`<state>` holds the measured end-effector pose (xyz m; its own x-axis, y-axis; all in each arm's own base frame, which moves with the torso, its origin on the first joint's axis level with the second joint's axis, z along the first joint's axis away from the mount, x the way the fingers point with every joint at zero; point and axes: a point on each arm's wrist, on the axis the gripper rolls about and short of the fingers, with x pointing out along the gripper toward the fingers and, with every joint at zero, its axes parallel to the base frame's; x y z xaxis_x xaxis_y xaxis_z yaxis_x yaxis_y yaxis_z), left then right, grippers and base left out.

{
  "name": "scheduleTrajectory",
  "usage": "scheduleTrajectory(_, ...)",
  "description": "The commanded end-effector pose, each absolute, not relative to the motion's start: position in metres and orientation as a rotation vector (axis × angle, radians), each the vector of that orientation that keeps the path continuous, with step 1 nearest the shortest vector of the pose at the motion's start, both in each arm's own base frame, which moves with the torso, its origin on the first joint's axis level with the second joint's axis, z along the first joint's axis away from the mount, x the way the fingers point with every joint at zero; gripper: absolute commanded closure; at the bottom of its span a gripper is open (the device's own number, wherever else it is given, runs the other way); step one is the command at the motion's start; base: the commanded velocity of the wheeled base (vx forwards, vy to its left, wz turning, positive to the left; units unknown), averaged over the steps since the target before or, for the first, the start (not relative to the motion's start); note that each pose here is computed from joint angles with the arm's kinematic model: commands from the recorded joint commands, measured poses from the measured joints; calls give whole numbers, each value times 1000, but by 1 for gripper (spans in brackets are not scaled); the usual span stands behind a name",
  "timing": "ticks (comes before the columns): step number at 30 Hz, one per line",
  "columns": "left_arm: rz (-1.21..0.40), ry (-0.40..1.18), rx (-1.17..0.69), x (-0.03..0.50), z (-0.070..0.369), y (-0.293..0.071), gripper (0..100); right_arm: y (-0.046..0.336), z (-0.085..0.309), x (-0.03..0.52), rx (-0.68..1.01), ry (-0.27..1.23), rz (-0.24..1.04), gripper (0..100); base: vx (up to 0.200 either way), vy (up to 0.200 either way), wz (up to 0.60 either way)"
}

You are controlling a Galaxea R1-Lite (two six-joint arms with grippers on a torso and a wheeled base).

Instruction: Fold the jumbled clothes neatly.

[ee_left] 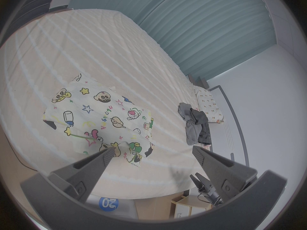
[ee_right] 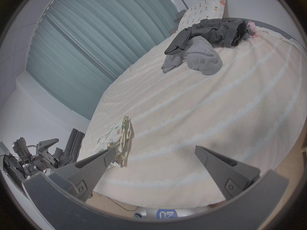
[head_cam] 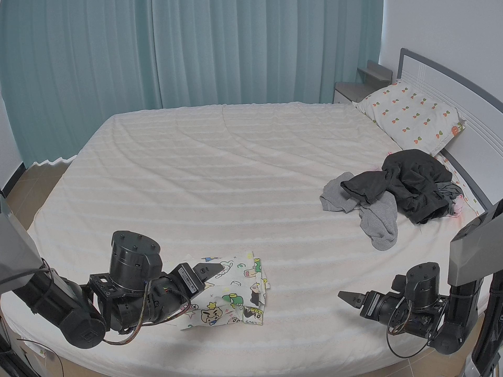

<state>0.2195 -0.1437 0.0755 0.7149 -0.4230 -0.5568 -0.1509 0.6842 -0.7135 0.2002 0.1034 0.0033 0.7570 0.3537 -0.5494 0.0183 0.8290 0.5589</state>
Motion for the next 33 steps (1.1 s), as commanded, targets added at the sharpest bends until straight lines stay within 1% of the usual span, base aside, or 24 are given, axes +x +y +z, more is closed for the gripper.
scheduleTrajectory(1,-157,755,-840,223,80,-136,0,104,3,201,575,690,199,0,0,0,0)
scheduleTrajectory(10,-165,750,-864,226,83,-129,0,105,4,200,575,689,201,0,0,0,0)
scheduleTrajectory(17,-192,763,-902,229,84,-118,0,105,4,200,574,690,203,0,0,200,0)
scheduleTrajectory(33,-181,757,-907,231,84,-115,0,109,6,201,575,679,222,0,0,200,0)
